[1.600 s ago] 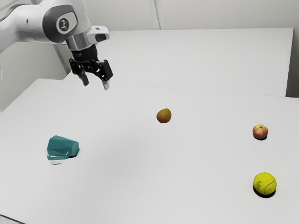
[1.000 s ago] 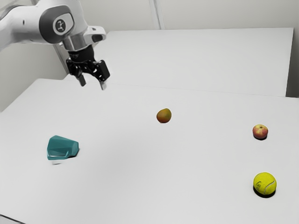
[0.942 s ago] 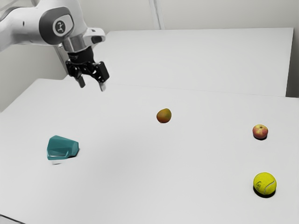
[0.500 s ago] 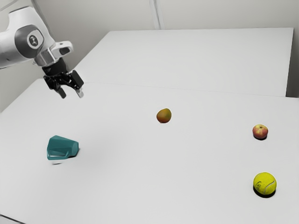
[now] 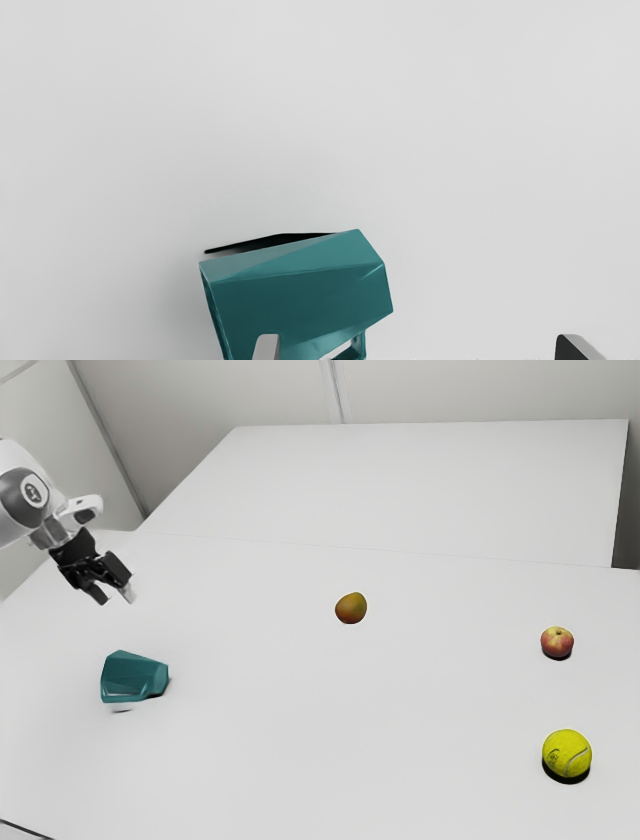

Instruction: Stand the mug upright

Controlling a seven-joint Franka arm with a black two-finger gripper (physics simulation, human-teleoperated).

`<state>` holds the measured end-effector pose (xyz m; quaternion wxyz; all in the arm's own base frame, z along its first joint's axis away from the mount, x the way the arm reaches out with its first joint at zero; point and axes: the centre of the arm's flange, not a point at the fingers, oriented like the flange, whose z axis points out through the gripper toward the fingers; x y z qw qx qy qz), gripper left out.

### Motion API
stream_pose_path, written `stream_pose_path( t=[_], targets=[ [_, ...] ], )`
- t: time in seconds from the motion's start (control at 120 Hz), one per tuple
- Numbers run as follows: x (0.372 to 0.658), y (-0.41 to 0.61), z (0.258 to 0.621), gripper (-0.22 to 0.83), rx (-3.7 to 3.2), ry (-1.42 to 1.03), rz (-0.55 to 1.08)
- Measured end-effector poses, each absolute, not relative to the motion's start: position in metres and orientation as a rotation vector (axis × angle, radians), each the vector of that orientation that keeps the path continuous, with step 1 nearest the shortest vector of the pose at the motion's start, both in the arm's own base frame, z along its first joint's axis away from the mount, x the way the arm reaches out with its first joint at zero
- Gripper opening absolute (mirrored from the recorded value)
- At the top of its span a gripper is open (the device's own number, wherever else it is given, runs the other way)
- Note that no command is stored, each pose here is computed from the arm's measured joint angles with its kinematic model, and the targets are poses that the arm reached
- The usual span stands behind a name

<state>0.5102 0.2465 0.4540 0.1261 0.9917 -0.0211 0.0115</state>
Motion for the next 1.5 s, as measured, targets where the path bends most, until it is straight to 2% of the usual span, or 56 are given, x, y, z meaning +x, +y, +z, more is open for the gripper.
stream_pose_path(
  t=[0.383, 0.542, 0.833, 1.1, 1.392, 1.5],
  targets=[
    [0.454, 0.353, 0.381, 0.62, 2.774, 0.120, -0.067],
    [0.460, 0.376, 0.351, 0.62, 2.669, 0.133, -0.096],
    [0.476, 0.369, 0.317, 0.62, 2.469, 0.074, -0.068],
    [0.465, 0.360, 0.298, 0.62, 2.317, 0.038, -0.098],
    [0.466, 0.342, 0.293, 0.61, 2.186, 0.005, -0.043],
    [0.463, 0.340, 0.283, 0.55, 2.154, 0.005, -0.049]
  ],
)
